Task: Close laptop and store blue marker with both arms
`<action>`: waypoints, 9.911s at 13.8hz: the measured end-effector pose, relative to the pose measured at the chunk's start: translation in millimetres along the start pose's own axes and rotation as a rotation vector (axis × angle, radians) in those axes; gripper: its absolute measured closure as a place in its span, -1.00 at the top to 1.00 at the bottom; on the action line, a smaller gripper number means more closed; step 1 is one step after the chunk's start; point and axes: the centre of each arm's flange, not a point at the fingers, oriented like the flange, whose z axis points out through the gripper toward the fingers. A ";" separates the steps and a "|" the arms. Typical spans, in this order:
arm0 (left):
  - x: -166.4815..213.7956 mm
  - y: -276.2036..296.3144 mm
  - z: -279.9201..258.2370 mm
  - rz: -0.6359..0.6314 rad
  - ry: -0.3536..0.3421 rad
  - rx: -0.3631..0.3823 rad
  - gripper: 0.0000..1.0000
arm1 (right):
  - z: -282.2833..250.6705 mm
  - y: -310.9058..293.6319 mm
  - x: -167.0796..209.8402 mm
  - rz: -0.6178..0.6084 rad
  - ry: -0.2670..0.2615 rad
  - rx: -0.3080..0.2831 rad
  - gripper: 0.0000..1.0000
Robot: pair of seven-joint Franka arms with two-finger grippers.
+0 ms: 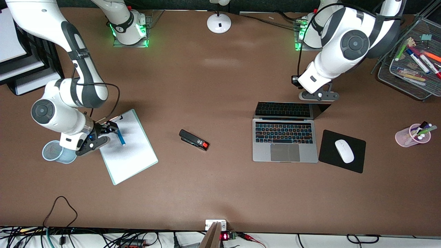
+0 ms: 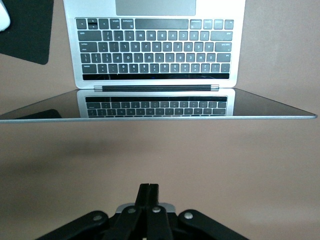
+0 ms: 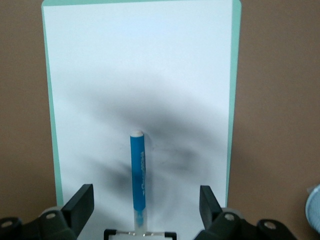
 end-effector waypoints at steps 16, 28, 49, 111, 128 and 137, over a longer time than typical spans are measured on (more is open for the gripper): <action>30.4 -4.2 57.4 0.007 0.133 -0.034 -0.98 | 63.2 -13.9 8.4 -0.198 -0.005 0.008 0.01; 68.2 -4.2 65.7 0.061 0.285 -0.036 -0.98 | 71.8 -14.4 7.3 -0.197 -0.014 0.015 -0.24; 173.6 -28.2 157.0 0.071 0.358 -0.087 -0.98 | -64.3 30.5 37.0 -0.160 0.030 -0.025 -0.65; 32.8 -149.6 -196.5 0.076 0.147 0.096 1.00 | -93.4 240.8 -134.6 -0.426 0.728 0.300 1.00; 23.0 -152.9 -205.8 0.070 0.162 0.095 1.00 | -253.0 74.4 -36.1 -0.078 0.199 0.159 1.00; 17.6 -154.8 -207.2 0.066 0.143 0.095 1.00 | -307.9 -4.4 -45.6 0.294 -0.027 0.083 1.00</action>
